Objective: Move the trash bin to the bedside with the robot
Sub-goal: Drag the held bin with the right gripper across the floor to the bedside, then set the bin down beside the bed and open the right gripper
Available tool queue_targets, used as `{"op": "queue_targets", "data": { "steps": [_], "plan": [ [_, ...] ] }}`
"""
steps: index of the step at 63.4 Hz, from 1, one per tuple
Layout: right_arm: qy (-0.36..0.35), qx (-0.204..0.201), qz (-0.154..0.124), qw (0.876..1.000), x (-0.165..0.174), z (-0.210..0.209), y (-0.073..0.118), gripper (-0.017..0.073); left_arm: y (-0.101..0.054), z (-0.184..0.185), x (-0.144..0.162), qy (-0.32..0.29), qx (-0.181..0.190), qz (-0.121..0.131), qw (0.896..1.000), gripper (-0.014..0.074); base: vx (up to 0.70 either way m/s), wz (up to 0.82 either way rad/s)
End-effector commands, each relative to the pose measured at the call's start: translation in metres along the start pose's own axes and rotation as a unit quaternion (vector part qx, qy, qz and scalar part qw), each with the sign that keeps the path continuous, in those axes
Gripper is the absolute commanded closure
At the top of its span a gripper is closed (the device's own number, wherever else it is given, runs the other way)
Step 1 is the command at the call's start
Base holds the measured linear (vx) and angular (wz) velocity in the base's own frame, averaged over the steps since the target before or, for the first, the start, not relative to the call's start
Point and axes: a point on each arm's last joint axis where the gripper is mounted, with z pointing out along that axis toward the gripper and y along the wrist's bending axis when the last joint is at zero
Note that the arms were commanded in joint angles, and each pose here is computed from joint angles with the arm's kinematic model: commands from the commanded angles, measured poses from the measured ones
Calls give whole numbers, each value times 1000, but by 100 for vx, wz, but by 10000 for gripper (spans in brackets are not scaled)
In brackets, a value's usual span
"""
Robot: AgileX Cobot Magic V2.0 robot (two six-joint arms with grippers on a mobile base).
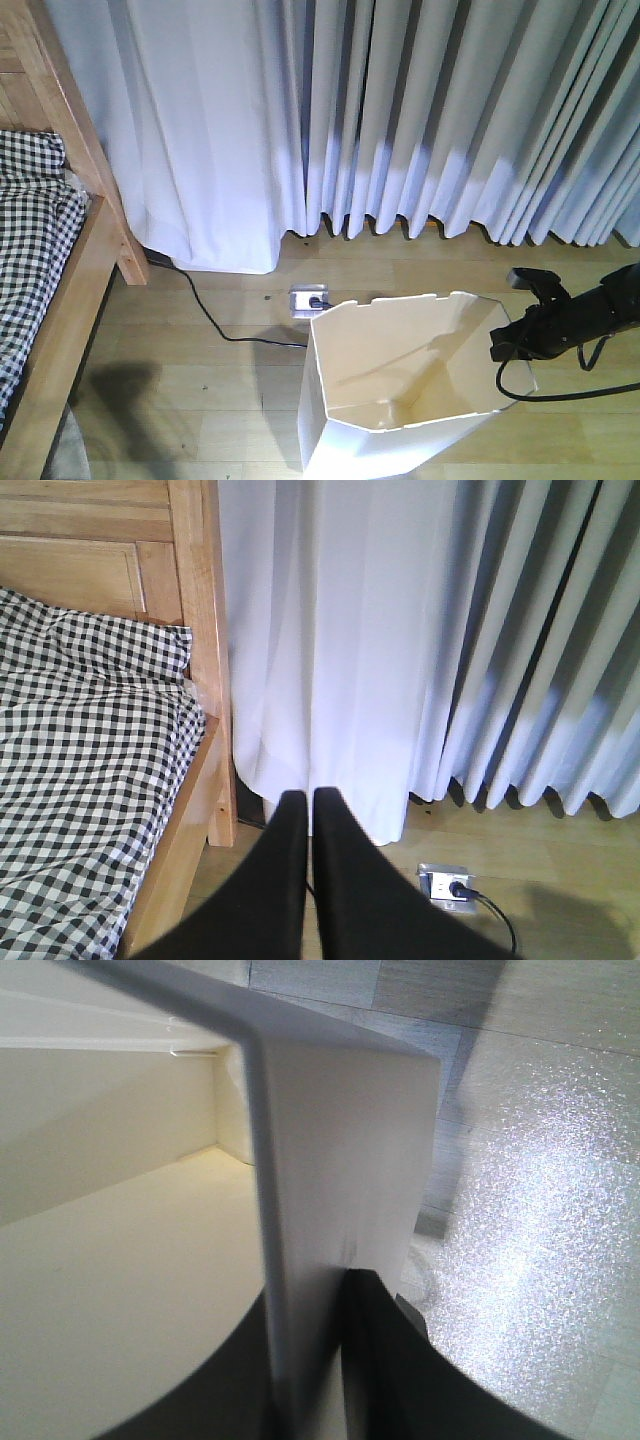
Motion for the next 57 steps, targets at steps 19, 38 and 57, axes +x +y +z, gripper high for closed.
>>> {"op": "queue_targets", "data": {
  "steps": [19, 38, 57],
  "plan": [
    [-63, -49, 35, 996, -26, -22, 12, 564, -1, -1, -5, -38, 6, -3, 999, 600, 0, 0],
    [-82, -36, 84, 992, -49, -4, -13, 564, -1, -1, -5, -38, 6, -3, 999, 600, 0, 0],
    [-53, -7, 50, 997, -77, 37, -17, 564, -1, -1, -5, -38, 6, -3, 999, 600, 0, 0]
  ]
}}
